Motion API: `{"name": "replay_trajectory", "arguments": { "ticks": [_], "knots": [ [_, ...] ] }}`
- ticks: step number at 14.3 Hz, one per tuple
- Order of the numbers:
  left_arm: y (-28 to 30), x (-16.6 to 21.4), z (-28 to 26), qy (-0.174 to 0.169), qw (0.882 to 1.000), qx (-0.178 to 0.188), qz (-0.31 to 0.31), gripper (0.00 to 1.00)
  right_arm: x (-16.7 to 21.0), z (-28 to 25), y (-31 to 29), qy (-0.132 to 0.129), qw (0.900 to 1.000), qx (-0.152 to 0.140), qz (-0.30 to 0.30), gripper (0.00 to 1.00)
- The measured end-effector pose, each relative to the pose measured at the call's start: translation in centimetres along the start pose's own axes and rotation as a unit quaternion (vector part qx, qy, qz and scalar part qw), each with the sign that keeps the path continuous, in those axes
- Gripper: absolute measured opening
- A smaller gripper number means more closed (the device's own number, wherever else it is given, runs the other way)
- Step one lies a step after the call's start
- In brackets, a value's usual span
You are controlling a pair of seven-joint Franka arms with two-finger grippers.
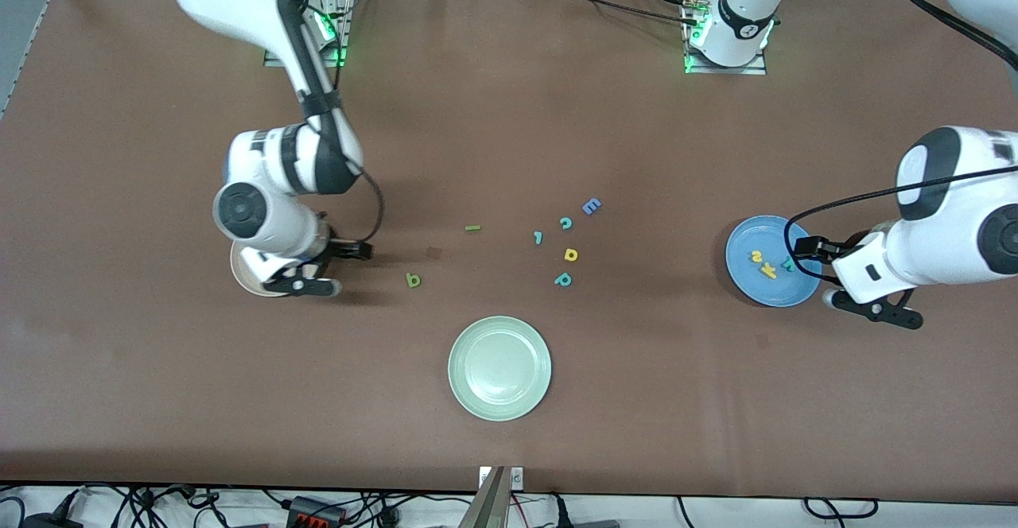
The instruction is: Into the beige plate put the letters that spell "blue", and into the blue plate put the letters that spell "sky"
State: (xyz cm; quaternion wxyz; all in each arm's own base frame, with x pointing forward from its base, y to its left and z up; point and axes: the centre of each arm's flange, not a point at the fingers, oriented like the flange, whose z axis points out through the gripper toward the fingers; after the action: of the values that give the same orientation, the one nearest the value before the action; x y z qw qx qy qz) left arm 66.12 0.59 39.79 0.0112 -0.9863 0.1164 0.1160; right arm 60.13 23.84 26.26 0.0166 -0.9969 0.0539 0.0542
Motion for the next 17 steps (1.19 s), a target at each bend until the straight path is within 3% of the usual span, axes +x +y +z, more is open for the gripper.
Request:
{"name": "replay_trajectory", "arguments": {
  "ticks": [2,4,6,8,12,14,17],
  "knots": [
    [-0.5,-0.9,-2.6,-0.018,1.000,0.000,-0.017,1.00,-2.3,0.3,-5.0,0.002,1.000,-0.001,0.016,1.00],
    [-1.1,-2.5,-6.3,-0.037,0.999,-0.001,-0.027,1.00,-4.2,1.2,-8.0,0.000,1.000,-0.007,-0.013,1.00],
    [-0.9,-4.4,-10.6,-0.042,0.999,-0.002,-0.031,1.00,-5.7,2.2,-10.0,-0.006,0.993,-0.014,-0.116,1.00],
    [-1.0,-5.9,-14.0,-0.028,0.999,0.001,-0.038,1.00,-7.3,3.2,-11.8,-0.013,0.971,-0.018,-0.238,1.00],
    [0.6,-7.3,-17.1,0.007,0.999,0.010,-0.052,1.00,-10.5,5.0,-15.3,-0.023,0.907,-0.027,-0.420,1.00],
    [0.4,-7.8,-17.0,0.044,0.996,-0.013,-0.074,1.00,-10.3,5.2,-15.2,-0.021,0.860,-0.025,-0.509,1.00],
    [-0.5,-10.4,-16.5,0.094,0.991,-0.011,-0.097,1.00,-9.4,5.4,-15.3,0.007,0.776,-0.024,-0.631,1.00]
  ]
}}
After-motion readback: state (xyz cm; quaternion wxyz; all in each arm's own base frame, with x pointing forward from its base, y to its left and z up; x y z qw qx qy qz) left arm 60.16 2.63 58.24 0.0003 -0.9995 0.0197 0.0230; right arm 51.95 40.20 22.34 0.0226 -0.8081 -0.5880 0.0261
